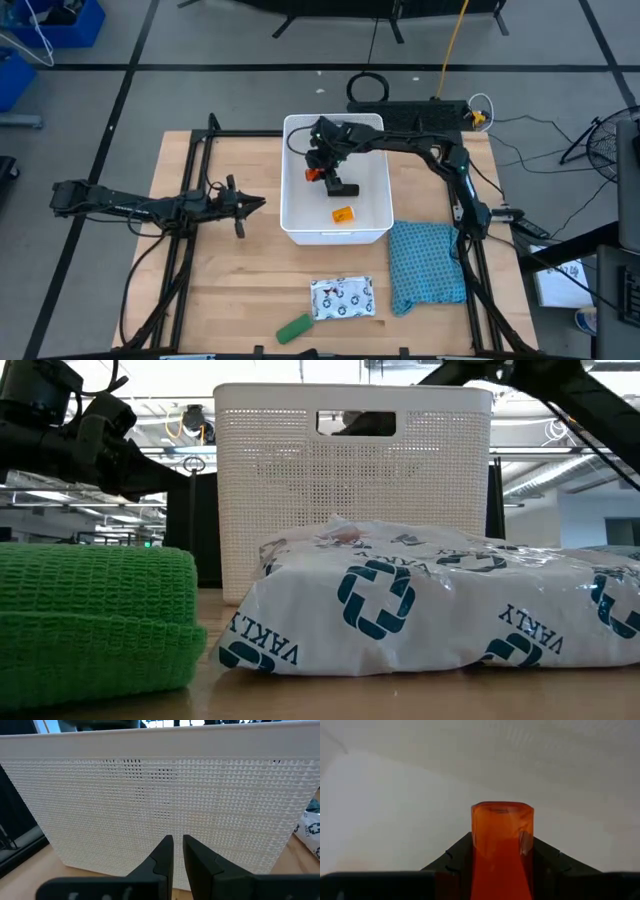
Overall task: Pick & place medical supplies in basket/bin
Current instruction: Put the red bottle into the white bin, then put the green bandage into the white bin
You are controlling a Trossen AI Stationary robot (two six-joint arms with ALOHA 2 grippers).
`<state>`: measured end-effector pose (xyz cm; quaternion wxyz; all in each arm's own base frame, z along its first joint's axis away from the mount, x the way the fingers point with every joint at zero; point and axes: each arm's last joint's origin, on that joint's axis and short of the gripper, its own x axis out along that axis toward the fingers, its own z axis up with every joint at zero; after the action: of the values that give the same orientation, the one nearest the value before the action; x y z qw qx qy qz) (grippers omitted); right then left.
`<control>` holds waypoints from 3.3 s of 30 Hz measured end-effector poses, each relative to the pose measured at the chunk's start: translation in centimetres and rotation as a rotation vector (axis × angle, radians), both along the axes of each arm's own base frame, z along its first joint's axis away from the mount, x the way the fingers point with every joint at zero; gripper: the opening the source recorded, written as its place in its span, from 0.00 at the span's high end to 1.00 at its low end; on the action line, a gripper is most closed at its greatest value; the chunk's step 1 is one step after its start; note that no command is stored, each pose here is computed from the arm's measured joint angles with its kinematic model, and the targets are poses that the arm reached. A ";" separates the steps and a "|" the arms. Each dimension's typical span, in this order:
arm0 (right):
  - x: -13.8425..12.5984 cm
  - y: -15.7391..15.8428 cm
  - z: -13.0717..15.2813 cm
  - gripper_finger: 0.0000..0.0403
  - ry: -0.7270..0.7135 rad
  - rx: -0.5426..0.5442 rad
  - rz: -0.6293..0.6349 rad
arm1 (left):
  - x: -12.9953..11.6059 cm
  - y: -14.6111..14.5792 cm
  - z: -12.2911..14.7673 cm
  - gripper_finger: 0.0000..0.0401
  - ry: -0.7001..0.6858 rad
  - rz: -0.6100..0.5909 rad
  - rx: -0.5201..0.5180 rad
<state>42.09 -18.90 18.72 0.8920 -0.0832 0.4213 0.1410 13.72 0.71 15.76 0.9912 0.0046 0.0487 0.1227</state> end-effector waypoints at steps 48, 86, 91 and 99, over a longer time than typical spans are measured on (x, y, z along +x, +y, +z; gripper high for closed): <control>-16.4 9.3 27.6 0.57 -0.594 -0.009 -0.065 | 0.0 0.0 -0.2 0.88 0.028 -0.012 0.020; -32.5 20.9 6.8 1.00 -0.876 0.125 0.224 | 0.0 -0.1 0.1 0.88 -0.018 -0.035 -0.055; -33.1 20.8 6.4 1.00 -0.982 0.142 0.219 | 0.0 -0.2 0.1 0.88 -0.020 -0.056 -0.070; -31.9 20.9 1.9 1.00 -0.984 0.197 0.189 | 0.0 -0.2 0.0 0.88 -0.027 -0.050 -0.129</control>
<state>10.17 2.04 20.62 0.9718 -0.0931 -0.0734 0.2041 13.76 0.53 15.76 0.9928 -0.0599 0.0430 0.0943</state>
